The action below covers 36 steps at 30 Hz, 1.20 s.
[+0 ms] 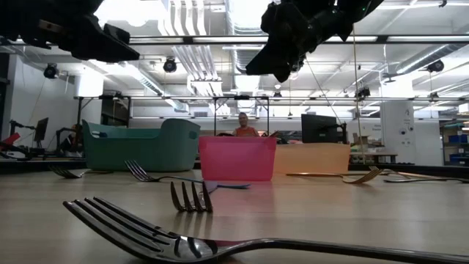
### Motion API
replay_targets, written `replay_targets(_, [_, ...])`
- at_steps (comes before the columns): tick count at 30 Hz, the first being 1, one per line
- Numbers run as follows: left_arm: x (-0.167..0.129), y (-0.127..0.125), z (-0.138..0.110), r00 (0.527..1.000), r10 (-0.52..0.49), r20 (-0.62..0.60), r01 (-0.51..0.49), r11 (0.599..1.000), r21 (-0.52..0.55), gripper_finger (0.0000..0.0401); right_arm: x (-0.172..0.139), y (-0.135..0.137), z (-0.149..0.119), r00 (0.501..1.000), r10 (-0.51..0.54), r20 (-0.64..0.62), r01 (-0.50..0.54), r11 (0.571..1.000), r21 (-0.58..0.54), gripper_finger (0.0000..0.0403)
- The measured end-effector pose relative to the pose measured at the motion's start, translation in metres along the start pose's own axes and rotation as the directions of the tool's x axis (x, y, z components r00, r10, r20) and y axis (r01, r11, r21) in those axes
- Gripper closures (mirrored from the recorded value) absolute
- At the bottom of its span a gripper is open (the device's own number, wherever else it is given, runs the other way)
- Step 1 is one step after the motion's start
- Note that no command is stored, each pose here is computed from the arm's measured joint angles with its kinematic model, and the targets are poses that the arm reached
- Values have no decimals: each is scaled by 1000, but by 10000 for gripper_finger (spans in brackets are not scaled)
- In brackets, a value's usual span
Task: Sort silverware by color (type)
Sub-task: Put the black fork into the orange bin
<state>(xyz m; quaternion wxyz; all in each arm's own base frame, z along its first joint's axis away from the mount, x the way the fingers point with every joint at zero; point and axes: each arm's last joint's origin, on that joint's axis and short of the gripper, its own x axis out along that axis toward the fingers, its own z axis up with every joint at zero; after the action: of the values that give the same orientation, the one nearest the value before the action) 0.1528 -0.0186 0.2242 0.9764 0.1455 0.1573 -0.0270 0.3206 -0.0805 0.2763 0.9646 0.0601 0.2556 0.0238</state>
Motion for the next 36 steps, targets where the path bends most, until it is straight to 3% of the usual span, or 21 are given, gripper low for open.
replay_targets(17, [-5, -3, -15, 1000, 1, 3, 0, 994, -111, 381, 0, 0, -8, 997, 4, -82, 11, 983, 182, 339])
replay_targets(23, [-3, -4, -16, 1000, -3, -10, 1, 994, -109, 381, -1, 1, -15, 989, 8, -145, 21, 979, 202, 339])
replay_targets(36, [-1, -4, -17, 1000, -6, -24, 3, 994, -111, 381, -1, 1, -15, 990, 8, -144, 19, 982, 186, 339])
